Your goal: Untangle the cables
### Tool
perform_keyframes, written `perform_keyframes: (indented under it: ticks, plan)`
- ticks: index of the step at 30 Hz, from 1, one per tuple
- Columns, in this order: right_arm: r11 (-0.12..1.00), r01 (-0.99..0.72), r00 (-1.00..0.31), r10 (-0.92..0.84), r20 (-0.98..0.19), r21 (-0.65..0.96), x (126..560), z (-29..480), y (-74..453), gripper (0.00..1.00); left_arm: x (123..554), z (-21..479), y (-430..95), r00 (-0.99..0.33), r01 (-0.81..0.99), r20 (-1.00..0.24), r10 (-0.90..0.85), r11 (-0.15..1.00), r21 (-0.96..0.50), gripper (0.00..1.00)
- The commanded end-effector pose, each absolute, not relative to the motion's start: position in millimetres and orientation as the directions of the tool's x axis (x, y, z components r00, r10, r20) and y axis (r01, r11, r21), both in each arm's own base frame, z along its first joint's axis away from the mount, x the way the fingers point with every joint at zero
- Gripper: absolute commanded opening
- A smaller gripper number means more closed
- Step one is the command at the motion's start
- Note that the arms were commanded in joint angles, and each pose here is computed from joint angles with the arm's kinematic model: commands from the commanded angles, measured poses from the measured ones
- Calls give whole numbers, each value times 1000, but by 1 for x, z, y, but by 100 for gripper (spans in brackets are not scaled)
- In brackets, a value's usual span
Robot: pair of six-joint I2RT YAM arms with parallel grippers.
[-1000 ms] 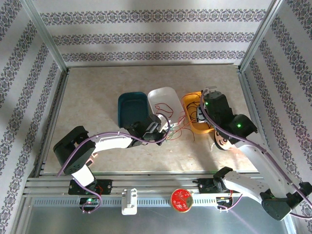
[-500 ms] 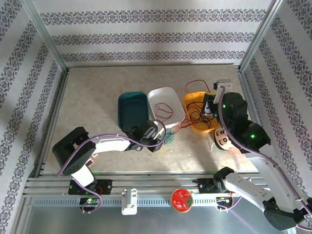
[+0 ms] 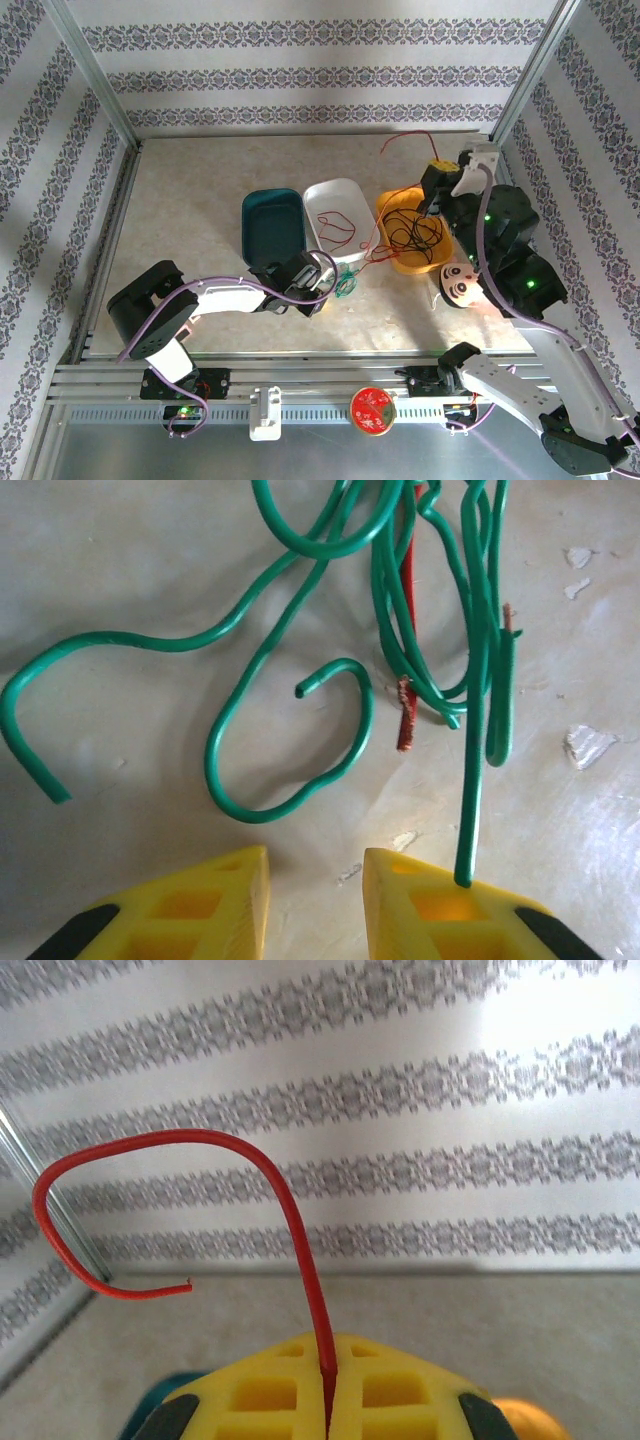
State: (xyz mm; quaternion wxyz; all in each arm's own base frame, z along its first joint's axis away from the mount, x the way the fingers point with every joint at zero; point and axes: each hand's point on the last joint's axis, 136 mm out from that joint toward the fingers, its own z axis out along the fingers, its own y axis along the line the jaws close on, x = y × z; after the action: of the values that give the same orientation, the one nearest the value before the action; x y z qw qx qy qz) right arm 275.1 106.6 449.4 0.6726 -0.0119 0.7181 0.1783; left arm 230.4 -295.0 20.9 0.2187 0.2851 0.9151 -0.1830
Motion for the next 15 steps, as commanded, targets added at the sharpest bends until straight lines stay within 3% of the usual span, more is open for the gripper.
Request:
perform_keyframes:
  ticks: [1,8,15]
  plan:
    - [912,-323,64,289,-955,254,266,505,105,0,228,12,-292,-751,591,-492,441,782,-201,24]
    - [881,-378,185,373,-909,285,257,546,100,0,229,11,-291,-754,583,-496,431,788,-200,0]
    - [840,-445,254,451,-856,311,245,570,97,0,231,12,-288,-756,570,-503,418,799,-193,0]
